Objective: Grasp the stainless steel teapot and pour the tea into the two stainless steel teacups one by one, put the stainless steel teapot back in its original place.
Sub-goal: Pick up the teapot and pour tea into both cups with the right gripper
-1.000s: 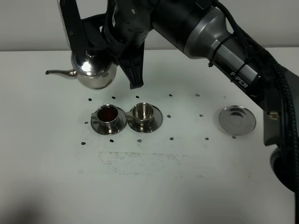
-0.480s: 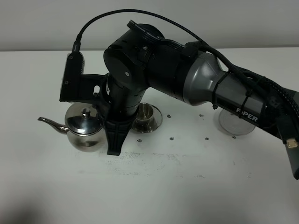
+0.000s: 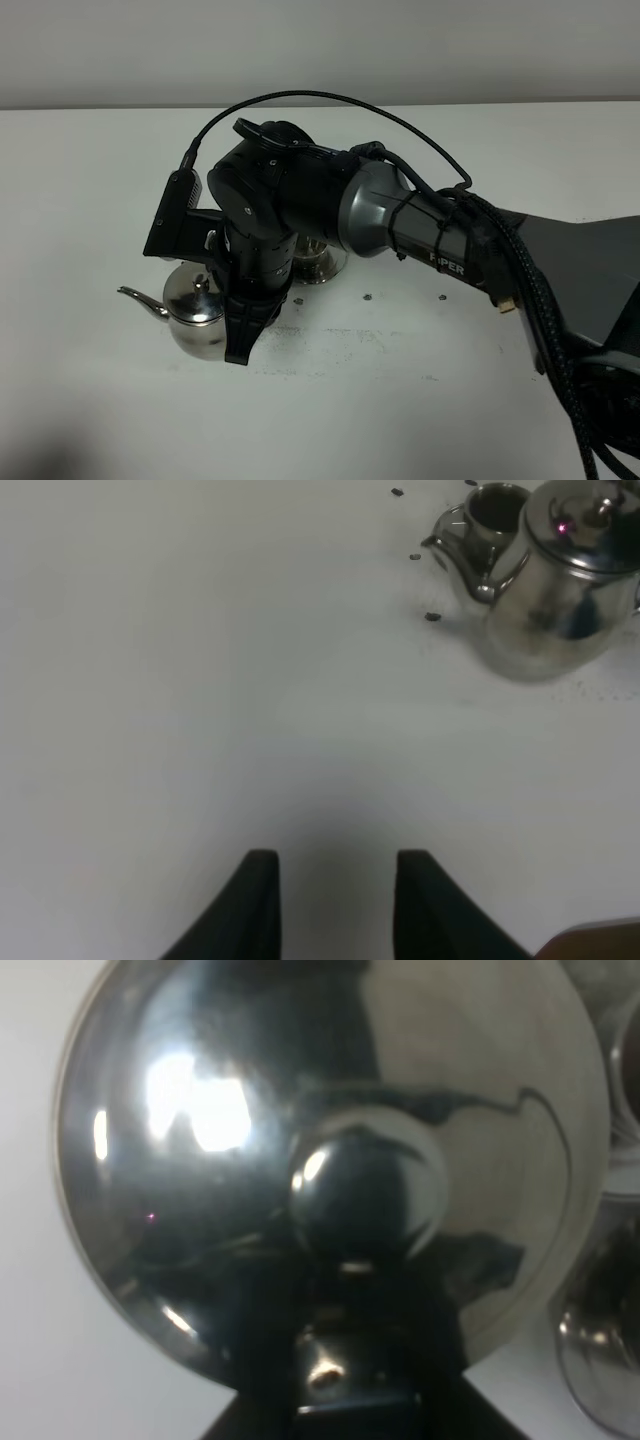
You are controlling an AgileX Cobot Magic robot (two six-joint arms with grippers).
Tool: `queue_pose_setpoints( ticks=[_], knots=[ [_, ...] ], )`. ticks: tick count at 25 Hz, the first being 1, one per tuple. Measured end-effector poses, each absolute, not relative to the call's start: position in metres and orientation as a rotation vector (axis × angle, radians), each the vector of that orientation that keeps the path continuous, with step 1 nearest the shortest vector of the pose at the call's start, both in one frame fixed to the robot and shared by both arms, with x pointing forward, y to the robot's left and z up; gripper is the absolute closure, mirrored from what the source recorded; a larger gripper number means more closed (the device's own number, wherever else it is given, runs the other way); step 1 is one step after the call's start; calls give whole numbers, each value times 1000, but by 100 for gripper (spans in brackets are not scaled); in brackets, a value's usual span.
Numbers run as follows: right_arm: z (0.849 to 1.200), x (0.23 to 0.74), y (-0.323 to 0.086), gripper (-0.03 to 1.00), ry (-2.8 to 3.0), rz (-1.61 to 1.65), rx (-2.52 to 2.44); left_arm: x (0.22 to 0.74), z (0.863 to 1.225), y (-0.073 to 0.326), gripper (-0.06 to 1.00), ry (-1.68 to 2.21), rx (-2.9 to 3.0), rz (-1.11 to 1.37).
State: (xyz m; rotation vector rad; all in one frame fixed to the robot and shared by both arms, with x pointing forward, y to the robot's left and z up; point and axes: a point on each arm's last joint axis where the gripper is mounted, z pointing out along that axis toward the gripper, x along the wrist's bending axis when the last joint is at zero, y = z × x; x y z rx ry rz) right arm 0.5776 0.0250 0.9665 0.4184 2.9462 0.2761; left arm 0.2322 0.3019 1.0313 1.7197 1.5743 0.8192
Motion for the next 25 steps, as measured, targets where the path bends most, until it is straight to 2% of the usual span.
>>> queue_pose_setpoints(
  ticks=[16,19,25],
  knots=[
    [940,584,32,76,2943,294,427,232,1031,302,66,1574,1720,819],
    [953,585,31,76,2934,283,420,232,1031,302,66,1574,1721,820],
    [1011,590,8,76,2867,335,473,232,1031,302,66,1574,1721,820]
  ],
)
